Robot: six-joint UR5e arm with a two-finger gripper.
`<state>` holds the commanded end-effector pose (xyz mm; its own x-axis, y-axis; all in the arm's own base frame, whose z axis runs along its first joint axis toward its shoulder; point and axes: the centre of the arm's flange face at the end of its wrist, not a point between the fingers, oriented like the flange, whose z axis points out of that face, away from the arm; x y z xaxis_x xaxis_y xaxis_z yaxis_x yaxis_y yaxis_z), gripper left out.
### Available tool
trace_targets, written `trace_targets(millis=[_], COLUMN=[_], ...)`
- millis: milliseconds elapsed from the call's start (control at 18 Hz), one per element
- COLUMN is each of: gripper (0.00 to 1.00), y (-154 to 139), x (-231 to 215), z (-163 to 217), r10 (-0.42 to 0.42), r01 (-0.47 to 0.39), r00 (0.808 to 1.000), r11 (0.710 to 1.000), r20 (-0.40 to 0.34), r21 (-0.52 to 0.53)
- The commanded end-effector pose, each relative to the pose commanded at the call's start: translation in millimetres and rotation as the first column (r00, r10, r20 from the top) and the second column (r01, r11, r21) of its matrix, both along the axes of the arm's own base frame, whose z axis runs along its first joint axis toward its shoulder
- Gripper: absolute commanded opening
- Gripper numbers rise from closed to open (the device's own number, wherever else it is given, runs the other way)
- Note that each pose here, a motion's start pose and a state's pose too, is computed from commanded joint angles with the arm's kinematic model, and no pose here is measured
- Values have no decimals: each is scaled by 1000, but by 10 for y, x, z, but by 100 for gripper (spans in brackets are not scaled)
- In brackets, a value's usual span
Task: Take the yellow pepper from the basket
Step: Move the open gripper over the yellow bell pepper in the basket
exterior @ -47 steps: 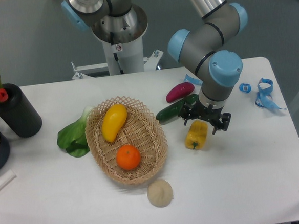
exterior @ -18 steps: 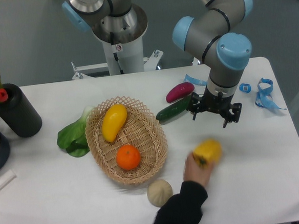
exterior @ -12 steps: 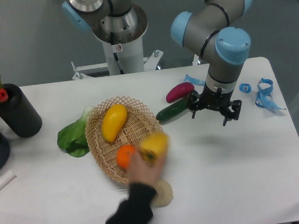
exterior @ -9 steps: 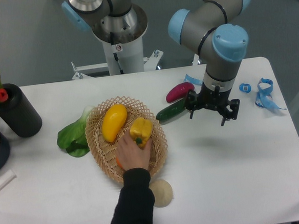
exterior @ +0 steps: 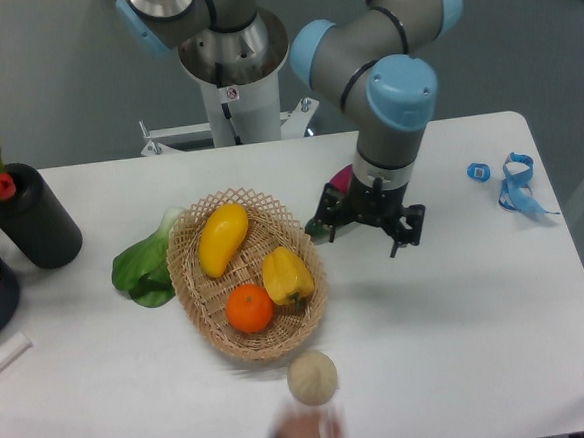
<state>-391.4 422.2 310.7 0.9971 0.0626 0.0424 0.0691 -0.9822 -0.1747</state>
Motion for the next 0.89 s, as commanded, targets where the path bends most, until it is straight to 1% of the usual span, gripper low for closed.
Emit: trace_targets(millis=[167, 389, 500, 611, 778, 889], gripper=[100, 100, 100, 100, 100, 100], y=[39, 204, 261, 322, 383, 431], x=[202, 426, 531, 640, 719, 778], z=[-76, -183, -226, -263, -328, -361], r10=[-20, -2, 45, 119, 236, 273], r01=[20, 3, -43, -115, -230, -266], r00=[1000, 999, 997, 990, 968, 957], r11=[1000, 1000, 998, 992, 970, 960], r20=[16, 42, 59, 75, 90, 99], r21=[-11, -30, -41, -54, -73, -85])
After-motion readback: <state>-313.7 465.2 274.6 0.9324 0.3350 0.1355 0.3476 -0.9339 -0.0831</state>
